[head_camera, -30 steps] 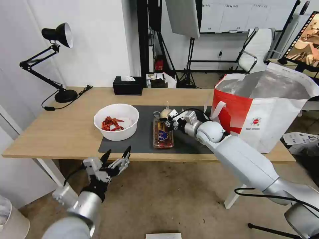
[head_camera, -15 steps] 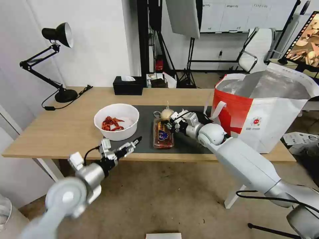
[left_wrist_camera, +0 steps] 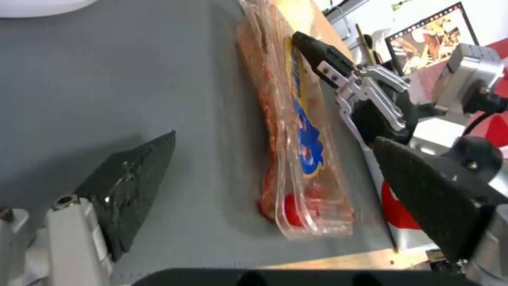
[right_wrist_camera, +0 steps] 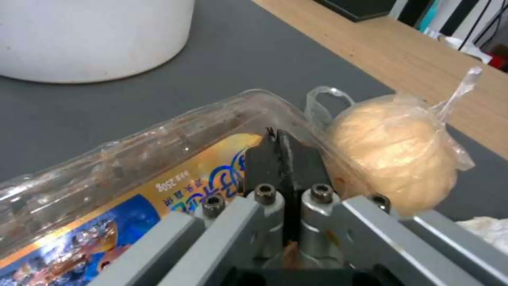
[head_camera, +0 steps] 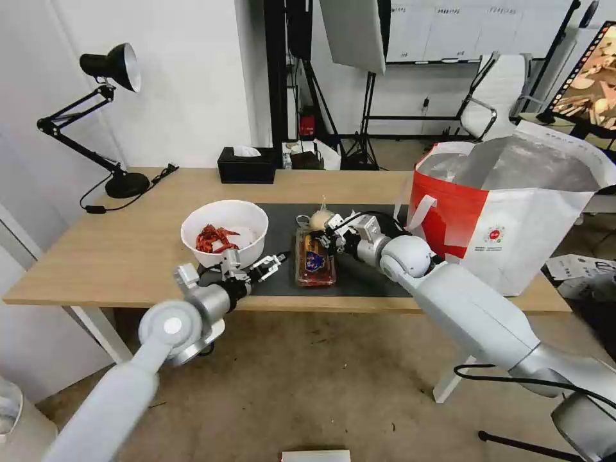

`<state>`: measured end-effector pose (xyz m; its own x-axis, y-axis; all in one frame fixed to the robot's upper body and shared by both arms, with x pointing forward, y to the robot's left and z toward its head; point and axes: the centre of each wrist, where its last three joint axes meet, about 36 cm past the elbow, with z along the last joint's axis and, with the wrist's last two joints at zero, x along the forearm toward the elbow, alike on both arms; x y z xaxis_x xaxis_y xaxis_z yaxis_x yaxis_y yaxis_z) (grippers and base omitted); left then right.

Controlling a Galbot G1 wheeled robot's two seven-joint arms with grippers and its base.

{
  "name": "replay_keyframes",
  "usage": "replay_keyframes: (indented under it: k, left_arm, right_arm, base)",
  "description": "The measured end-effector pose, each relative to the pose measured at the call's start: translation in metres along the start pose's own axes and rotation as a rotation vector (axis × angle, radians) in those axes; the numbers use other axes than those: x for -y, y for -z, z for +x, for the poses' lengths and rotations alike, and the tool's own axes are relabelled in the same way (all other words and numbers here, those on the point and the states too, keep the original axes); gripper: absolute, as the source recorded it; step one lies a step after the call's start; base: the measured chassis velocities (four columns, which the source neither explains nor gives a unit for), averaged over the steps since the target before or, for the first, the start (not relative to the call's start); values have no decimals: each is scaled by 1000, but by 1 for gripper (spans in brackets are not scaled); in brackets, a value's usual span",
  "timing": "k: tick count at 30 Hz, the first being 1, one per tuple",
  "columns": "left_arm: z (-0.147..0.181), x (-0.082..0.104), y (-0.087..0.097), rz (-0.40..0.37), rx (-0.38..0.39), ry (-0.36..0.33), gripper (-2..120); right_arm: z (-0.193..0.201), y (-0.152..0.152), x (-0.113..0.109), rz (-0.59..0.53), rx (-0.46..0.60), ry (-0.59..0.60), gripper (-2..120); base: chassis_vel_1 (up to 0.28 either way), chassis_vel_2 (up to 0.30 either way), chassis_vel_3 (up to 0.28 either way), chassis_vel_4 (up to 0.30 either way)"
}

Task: Pick up the trash from the table and place it into the takeout bag.

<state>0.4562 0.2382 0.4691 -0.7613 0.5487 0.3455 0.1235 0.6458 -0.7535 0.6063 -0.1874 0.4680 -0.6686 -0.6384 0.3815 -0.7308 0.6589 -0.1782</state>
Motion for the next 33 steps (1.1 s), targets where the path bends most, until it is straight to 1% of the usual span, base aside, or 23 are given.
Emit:
replay_keyframes:
  k: [4, 5, 9, 11, 16, 18, 19, 20, 21, 22, 23, 24, 26, 27, 28, 30, 31, 32, 33]
  left_arm:
    - [-12, 4, 1, 1, -7, 5, 100]
    - [-20, 7, 2, 1, -9, 6, 100]
    - [-30, 10, 4, 0, -14, 7, 100]
    - [-38, 15, 9, -4, -13, 3, 100]
    - [-46, 18, 11, -9, -20, -1, 99]
    - [-50, 18, 10, -11, -29, 0, 95]
    - [-51, 19, 10, -15, -39, 5, 91]
    - [-51, 19, 10, -15, -39, 5, 91]
    - [-52, 19, 9, -18, -46, 9, 88]
    - [-53, 18, 8, -23, -57, 16, 81]
    - [-53, 18, 8, -25, -61, 18, 78]
    - [-53, 18, 8, -25, -61, 18, 78]
    - [-53, 17, 6, -27, -69, 21, 67]
    - [-52, 16, 6, -28, -72, 21, 63]
    - [-52, 16, 6, -28, -72, 21, 63]
    - [-52, 16, 6, -30, -76, 20, 55]
    - [-52, 16, 6, -30, -76, 20, 55]
    - [-53, 16, 5, -30, -77, 19, 48]
    - [-53, 16, 5, -30, -78, 19, 45]
  right_arm:
    - [0, 0, -3, -8, -5, 1, 0]
    - [2, -2, -6, -10, -12, 3, 0]
    - [3, -2, -7, -10, -15, 3, 0]
    - [3, 0, -8, -10, -17, 2, 0]
    - [3, 0, -12, -12, -18, 1, 0]
    - [3, -1, -13, -15, -19, 0, 0]
    - [4, -1, -13, -18, -19, -1, 0]
    - [4, -1, -13, -18, -19, -1, 0]
    - [4, -2, -13, -19, -19, -2, 0]
    - [4, -2, -14, -21, -18, -3, 0]
    - [4, -2, -14, -22, -17, -4, 0]
    - [4, -2, -14, -22, -17, -4, 0]
    - [5, -3, -15, -24, -15, -5, 0]
    - [5, -3, -16, -25, -14, -5, 0]
    - [5, -3, -16, -25, -14, -5, 0]
    - [6, -3, -17, -27, -12, -5, 0]
    - [6, -3, -17, -27, -12, -5, 0]
    - [6, -4, -17, -29, -12, -6, 0]
    - [6, -4, -18, -30, -11, -7, 0]
  base:
    - [0, 0, 0, 0]
    - [0, 0, 0, 0]
    - [0, 0, 0, 0]
    - [0, 0, 0, 0]
    - [0, 0, 0, 0]
    - [0, 0, 0, 0]
    - [0, 0, 0, 0]
    - [0, 0, 0, 0]
    - [0, 0, 0, 0]
    - [0, 0, 0, 0]
    - [0, 0, 0, 0]
    - [0, 0, 0, 0]
    - [0, 0, 0, 0]
    - [0, 0, 0, 0]
    - [0, 0, 0, 0]
    - [0, 0, 0, 0]
    - [0, 0, 0, 0]
    - [0, 0, 0, 0]
    - [0, 0, 0, 0]
